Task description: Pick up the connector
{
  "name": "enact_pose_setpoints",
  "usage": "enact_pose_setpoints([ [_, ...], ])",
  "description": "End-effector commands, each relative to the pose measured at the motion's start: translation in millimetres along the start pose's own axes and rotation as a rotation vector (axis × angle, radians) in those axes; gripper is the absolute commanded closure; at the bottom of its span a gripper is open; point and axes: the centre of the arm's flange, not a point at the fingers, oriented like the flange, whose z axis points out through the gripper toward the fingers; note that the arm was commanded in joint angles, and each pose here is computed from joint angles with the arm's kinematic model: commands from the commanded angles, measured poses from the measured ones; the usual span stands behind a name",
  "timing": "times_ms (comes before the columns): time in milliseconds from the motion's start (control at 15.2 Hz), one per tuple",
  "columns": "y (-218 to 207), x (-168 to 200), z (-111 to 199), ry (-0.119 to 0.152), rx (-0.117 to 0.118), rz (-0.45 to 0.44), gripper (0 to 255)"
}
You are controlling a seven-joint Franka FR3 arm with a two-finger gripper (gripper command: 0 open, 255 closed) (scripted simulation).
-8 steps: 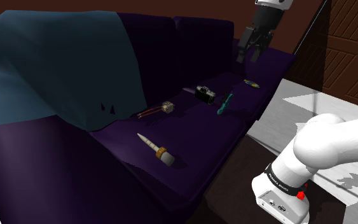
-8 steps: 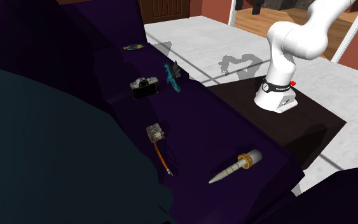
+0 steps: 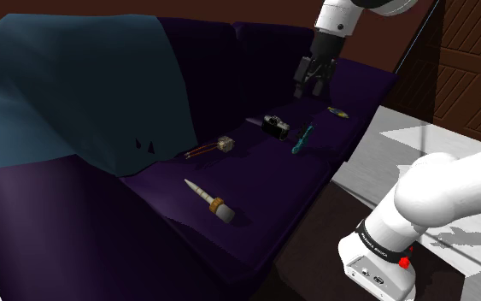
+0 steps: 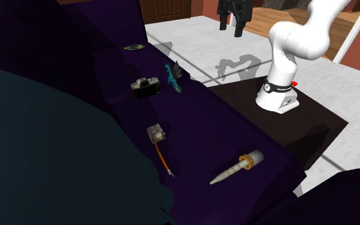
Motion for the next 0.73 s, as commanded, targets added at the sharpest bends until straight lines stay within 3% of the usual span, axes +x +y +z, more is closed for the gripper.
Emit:
enact_pose_setpoints([
  [0,-2,20,20,-0.001,-0.003,-0.011,0],
  [660,-9,111,116,-0.012,-0.019,-0.064,0],
])
